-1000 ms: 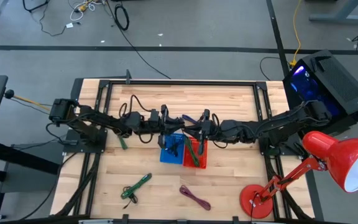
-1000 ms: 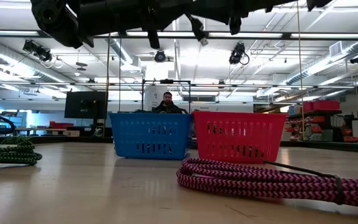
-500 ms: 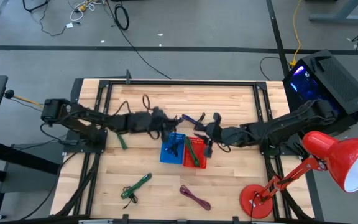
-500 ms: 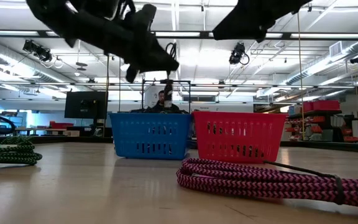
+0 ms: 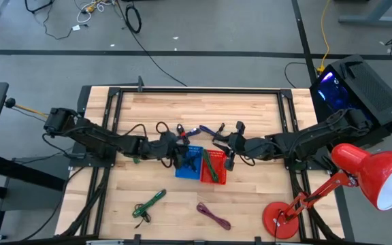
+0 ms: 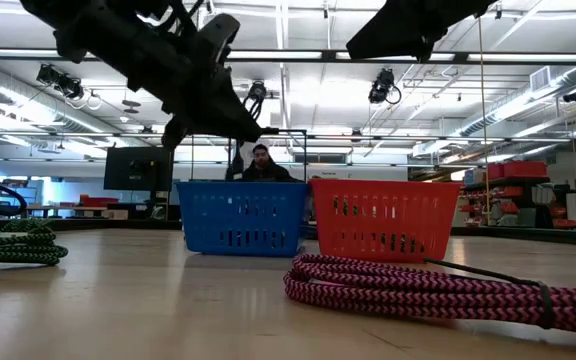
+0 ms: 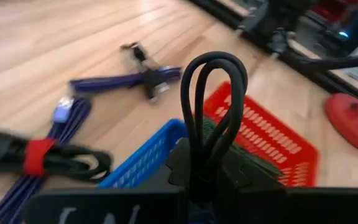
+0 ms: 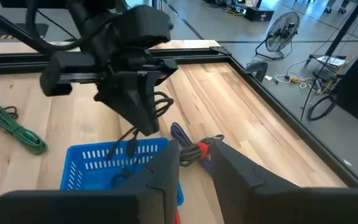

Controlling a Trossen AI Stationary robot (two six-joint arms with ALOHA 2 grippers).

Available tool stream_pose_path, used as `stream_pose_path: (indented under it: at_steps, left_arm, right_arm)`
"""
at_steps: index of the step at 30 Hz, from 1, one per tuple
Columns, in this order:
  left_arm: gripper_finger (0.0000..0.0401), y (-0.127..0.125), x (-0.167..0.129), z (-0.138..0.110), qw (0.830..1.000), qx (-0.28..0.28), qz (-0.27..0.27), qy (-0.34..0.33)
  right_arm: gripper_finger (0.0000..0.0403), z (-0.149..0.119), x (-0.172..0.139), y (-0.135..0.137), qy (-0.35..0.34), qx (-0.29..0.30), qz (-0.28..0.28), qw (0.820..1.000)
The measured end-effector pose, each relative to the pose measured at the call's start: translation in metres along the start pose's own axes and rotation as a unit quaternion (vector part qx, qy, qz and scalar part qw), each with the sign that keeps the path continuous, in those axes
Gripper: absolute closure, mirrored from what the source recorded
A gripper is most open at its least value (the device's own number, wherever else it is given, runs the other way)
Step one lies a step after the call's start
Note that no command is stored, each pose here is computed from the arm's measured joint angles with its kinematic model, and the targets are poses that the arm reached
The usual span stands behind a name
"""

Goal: Pick & Place USB Port
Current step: Put the black USB cable into the blue basket

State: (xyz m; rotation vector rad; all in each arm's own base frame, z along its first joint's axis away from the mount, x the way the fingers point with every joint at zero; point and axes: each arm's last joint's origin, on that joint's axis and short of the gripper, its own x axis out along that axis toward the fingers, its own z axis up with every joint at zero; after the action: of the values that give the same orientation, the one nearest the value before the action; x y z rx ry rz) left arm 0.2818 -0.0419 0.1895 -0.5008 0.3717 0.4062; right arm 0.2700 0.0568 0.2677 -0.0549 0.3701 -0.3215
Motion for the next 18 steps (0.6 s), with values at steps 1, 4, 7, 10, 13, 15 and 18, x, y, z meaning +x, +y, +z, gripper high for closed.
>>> stream_pose_path:
  at_steps: [1,4,7,10,13,15,18]
  left_arm:
    - [0.0372,-0.001,-0.001,-0.001,1.0,-0.006,-0.001,0.001]
    - [0.0372,-0.006,-0.003,-0.004,1.0,-0.021,-0.012,0.006]
    - [0.0372,-0.009,-0.005,-0.007,0.999,-0.029,-0.012,0.005]
    - [0.0372,-0.011,-0.007,-0.009,0.999,-0.033,-0.009,0.001]
    - [0.0372,-0.013,-0.008,-0.011,0.999,-0.041,-0.012,0.002]
    - [0.0372,-0.014,-0.008,-0.014,0.999,-0.047,-0.014,0.007]
    - [0.0371,-0.015,-0.006,-0.021,0.998,-0.055,-0.013,0.023]
  right_arm:
    - [0.0309,0.0,0.0,0.0,0.0,0.0,0.0,1.0]
    - [0.0309,0.0,0.0,0.0,0.0,-0.004,-0.001,1.0]
    - [0.0309,0.0,0.0,0.0,-0.001,-0.003,-0.001,1.0]
    - [0.0309,0.0,0.0,0.0,-0.001,-0.005,-0.001,1.0]
    - [0.0309,0.0,0.0,0.0,-0.001,-0.011,-0.001,1.0]
    - [0.0309,0.0,0.0,0.0,-0.001,-0.011,-0.001,1.0]
    - [0.0309,0.0,0.0,0.0,-0.001,-0.011,-0.001,1.0]
